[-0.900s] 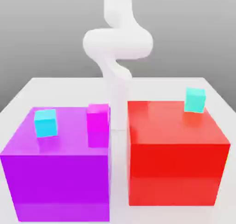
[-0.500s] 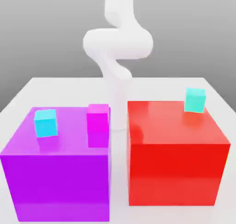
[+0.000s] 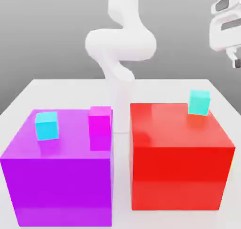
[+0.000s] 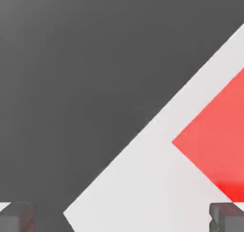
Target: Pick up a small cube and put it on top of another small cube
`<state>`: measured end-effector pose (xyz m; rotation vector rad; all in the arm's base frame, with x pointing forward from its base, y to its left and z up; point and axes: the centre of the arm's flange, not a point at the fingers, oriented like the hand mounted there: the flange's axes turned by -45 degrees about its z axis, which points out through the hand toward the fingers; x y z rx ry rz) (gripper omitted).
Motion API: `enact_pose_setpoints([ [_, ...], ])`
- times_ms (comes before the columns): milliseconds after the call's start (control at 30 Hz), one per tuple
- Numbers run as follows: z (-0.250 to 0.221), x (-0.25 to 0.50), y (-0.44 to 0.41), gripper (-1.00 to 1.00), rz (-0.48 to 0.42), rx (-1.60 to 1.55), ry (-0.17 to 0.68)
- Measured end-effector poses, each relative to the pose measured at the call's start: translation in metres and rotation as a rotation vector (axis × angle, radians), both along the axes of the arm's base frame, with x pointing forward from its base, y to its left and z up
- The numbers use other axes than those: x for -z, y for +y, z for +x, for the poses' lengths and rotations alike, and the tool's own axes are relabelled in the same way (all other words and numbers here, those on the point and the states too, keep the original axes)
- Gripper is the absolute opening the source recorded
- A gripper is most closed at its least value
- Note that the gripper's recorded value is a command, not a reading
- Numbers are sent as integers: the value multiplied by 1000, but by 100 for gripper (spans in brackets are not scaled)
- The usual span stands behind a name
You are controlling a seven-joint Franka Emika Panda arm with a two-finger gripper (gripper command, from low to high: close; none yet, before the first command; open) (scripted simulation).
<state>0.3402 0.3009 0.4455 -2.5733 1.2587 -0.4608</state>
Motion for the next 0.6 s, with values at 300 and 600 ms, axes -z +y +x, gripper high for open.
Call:
enact_pose_setpoints([
  [300,-29,115,31,0,76,336,193],
  [600,-76,222,35,0,95,722,364],
])
